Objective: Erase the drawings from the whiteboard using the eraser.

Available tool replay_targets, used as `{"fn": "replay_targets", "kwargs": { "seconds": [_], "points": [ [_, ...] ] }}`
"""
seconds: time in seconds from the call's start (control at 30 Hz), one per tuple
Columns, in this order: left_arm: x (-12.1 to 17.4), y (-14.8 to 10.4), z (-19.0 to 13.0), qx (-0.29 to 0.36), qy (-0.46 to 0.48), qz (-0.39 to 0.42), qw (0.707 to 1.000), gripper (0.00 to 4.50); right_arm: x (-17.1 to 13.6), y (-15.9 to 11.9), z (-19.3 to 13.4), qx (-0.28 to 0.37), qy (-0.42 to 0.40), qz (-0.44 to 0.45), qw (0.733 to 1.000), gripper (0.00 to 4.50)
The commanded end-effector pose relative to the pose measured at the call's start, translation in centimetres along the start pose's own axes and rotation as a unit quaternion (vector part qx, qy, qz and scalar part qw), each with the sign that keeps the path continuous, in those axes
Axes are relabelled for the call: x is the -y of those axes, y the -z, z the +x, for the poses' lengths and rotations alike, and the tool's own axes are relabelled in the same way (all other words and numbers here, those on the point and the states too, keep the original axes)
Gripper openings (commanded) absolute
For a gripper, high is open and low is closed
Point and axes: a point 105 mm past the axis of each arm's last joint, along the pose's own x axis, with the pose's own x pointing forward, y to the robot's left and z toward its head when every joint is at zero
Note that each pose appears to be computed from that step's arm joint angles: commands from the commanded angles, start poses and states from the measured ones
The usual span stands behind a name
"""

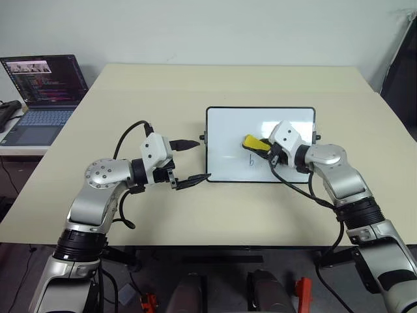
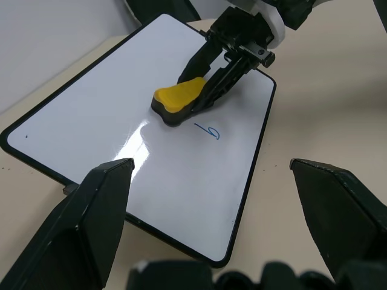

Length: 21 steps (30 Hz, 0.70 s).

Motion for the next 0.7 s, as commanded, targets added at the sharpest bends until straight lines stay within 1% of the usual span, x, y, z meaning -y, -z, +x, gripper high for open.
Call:
{"fn": "replay_targets", "kwargs": {
  "seconds": [0.03, 0.17, 0.23, 0.33, 0.4, 0.47, 0.57, 0.63, 0.7],
  "points": [
    [-0.7, -1.0, -0.5, 0.013, -0.013, 0.018, 1.000, 4.50, -1.8, 2.8, 0.4, -0.048, -0.026, -0.005, 0.998, 1.09],
    [-1.0, -2.4, -0.1, 0.036, -0.012, 0.019, 0.999, 4.50, -6.7, 6.1, 0.9, -0.085, -0.094, 0.005, 0.992, 1.09],
    [-1.1, -2.8, 0.0, 0.041, -0.011, 0.020, 0.999, 4.50, -8.2, 7.2, 0.9, -0.092, -0.103, 0.020, 0.990, 1.09],
    [-1.2, -2.9, 0.0, 0.038, -0.008, 0.023, 0.999, 4.50, -8.9, 7.6, 0.9, -0.093, -0.104, 0.032, 0.990, 1.09],
    [-1.3, -3.0, 0.0, 0.037, -0.008, 0.024, 0.999, 4.50, -8.3, 7.0, 0.9, -0.080, -0.094, 0.037, 0.992, 1.08],
    [-1.4, -3.1, 0.1, 0.038, -0.007, 0.025, 0.999, 4.50, -7.3, 5.2, 0.6, -0.047, -0.086, 0.044, 0.994, 1.08],
    [-1.5, -3.2, 0.1, 0.038, -0.007, 0.027, 0.999, 4.50, -6.0, 0.6, -1.2, 0.031, -0.098, 0.063, 0.993, 1.07],
    [-1.7, -3.2, 0.0, 0.038, -0.011, 0.028, 0.999, 4.50, -4.6, -3.4, -3.6, 0.096, -0.106, 0.089, 0.986, 1.07],
    [-1.9, -3.1, -0.3, 0.035, -0.013, 0.029, 0.999, 4.50, -3.7, -6.8, -6.8, 0.146, -0.127, 0.103, 0.976, 1.07]
  ]
}}
